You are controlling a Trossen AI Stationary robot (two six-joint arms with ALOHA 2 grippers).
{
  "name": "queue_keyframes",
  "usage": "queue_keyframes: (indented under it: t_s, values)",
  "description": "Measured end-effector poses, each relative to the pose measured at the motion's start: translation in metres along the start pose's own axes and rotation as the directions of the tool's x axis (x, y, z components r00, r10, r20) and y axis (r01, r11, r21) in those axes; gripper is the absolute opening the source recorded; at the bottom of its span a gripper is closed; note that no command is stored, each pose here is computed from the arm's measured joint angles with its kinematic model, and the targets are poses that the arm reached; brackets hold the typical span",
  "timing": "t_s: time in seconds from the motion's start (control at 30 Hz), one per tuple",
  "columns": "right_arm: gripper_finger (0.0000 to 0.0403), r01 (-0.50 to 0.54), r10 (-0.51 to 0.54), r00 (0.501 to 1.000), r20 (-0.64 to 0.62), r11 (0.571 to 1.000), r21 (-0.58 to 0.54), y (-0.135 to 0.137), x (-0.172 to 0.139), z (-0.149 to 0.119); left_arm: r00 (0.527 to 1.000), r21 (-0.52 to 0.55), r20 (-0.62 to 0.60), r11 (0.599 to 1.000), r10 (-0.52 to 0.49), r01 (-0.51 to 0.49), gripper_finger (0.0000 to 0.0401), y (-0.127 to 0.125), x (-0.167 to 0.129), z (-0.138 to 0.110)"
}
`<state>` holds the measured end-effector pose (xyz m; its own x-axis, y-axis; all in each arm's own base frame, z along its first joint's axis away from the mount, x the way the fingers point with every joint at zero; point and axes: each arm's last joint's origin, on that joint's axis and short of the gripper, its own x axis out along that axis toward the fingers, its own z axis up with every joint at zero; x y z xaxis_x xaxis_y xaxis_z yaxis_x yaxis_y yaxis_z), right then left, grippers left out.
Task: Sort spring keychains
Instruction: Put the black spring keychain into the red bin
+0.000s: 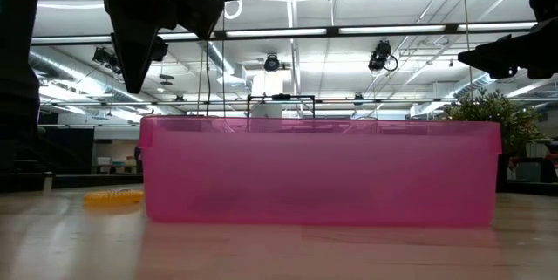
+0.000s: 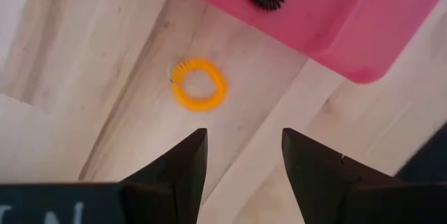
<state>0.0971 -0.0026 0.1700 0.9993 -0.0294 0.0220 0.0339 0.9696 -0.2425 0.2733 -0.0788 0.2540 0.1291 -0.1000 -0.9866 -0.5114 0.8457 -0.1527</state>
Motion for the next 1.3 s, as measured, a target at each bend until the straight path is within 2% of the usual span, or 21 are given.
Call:
queue_keyframes:
  t_s: [0.23,0.43,0.83,1.3]
  values:
    - [0.0222,0.000,0.000,1.000,0.000,1.000,0.000,0.000,0.000,0.000,1.000,0.054,-0.028,0.999,-0.004,0.006,0.0188,0.006,-0.003,0.001]
    - [0.0222,0.000,0.000,1.000,0.000,1.000,0.000,0.000,0.000,0.000,0.999,0.055,-0.035,0.998,0.014,-0.012,0.0188,0.015,-0.010,0.000]
    - [0.0222,0.000,0.000,1.000,0.000,1.000,0.000,0.000,0.000,0.000,0.999,0.108,-0.024,0.994,0.030,-0.027,0.0188,0.017,-0.010,0.002]
    - [0.0222,0.000,0.000,1.000,0.000,1.000,0.000,0.000,0.000,0.000,0.997,0.056,-0.033,0.997,0.063,-0.061,0.0188,0.036,-0.012,0.014]
